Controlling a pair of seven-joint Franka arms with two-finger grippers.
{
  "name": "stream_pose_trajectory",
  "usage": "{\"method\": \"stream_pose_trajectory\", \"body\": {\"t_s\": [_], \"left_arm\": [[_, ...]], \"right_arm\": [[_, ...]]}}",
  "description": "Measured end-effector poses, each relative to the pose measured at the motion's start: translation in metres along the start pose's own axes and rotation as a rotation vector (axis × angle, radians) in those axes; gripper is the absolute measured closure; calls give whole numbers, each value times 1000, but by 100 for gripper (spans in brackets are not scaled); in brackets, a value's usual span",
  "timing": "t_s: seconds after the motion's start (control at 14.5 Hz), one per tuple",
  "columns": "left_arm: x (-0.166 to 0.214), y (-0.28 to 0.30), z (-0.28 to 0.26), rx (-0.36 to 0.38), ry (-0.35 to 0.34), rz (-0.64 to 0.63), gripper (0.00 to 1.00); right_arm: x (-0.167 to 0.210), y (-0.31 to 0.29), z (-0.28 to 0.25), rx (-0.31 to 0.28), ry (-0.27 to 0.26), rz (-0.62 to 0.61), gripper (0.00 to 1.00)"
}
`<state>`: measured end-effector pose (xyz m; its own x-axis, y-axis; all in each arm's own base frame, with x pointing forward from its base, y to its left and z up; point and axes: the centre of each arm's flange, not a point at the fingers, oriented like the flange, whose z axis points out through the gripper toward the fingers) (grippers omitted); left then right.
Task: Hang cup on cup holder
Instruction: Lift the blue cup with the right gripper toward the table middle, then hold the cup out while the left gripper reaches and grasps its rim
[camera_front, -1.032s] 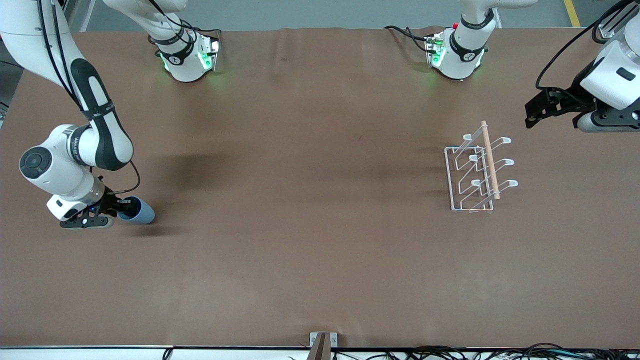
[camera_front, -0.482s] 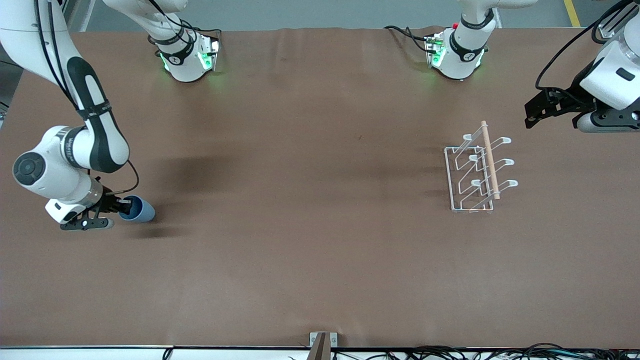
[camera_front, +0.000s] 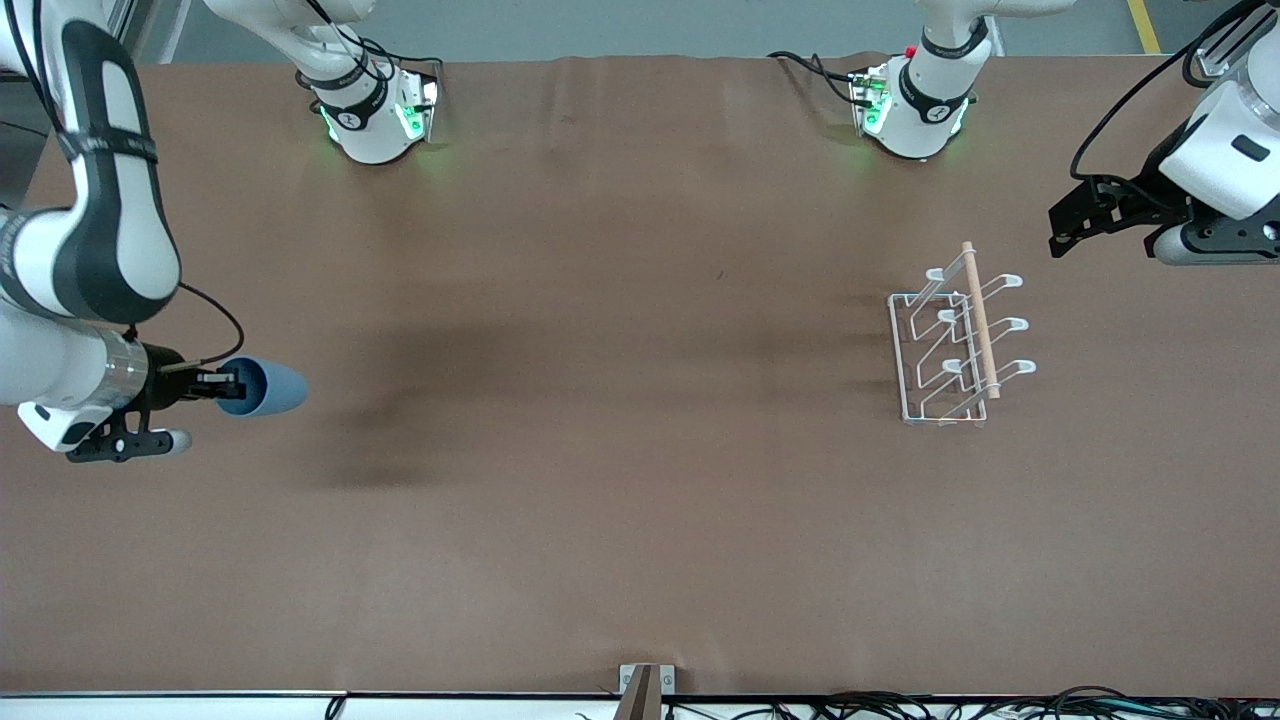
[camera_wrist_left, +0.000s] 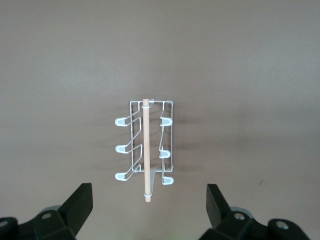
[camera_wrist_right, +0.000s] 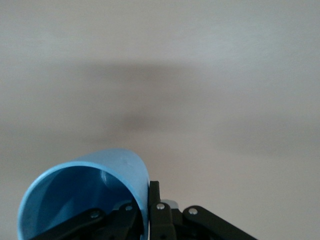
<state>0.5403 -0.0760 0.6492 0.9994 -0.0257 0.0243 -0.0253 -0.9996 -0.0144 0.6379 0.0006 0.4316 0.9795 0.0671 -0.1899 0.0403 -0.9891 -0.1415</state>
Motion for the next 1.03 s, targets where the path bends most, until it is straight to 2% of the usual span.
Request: {"method": "stream_pose_trajectory", "body": {"t_s": [0.14,0.21,0.28,0.55,0.69,0.76,0.89,1.03], "left_arm": [[0,2,-8,-2,17,4,0],[-1,6,-9,-2,16,15,0],[-2,13,-9,-1,9,29,0],[-9,44,-9,-1,-1,87,0],[-12,61,-13,-2,6,131,0],[-16,74,-14,-2,7,170,0],[-26,109,-15,-3,8,295,0],[-41,149,-16,-3,8,442,0]], "right_arm": [[-1,-56,-5,30,-15,31,95],[-2,-92,-1,69,-28,37,95],[-6,-130,4,130,-48,43,95],[-29,-250,14,459,-178,34,95],[-37,-285,18,576,-226,22,95],[-42,-301,20,612,-248,9,95],[-57,-337,23,646,-290,4,95],[-65,-366,20,686,-289,65,95]]}}
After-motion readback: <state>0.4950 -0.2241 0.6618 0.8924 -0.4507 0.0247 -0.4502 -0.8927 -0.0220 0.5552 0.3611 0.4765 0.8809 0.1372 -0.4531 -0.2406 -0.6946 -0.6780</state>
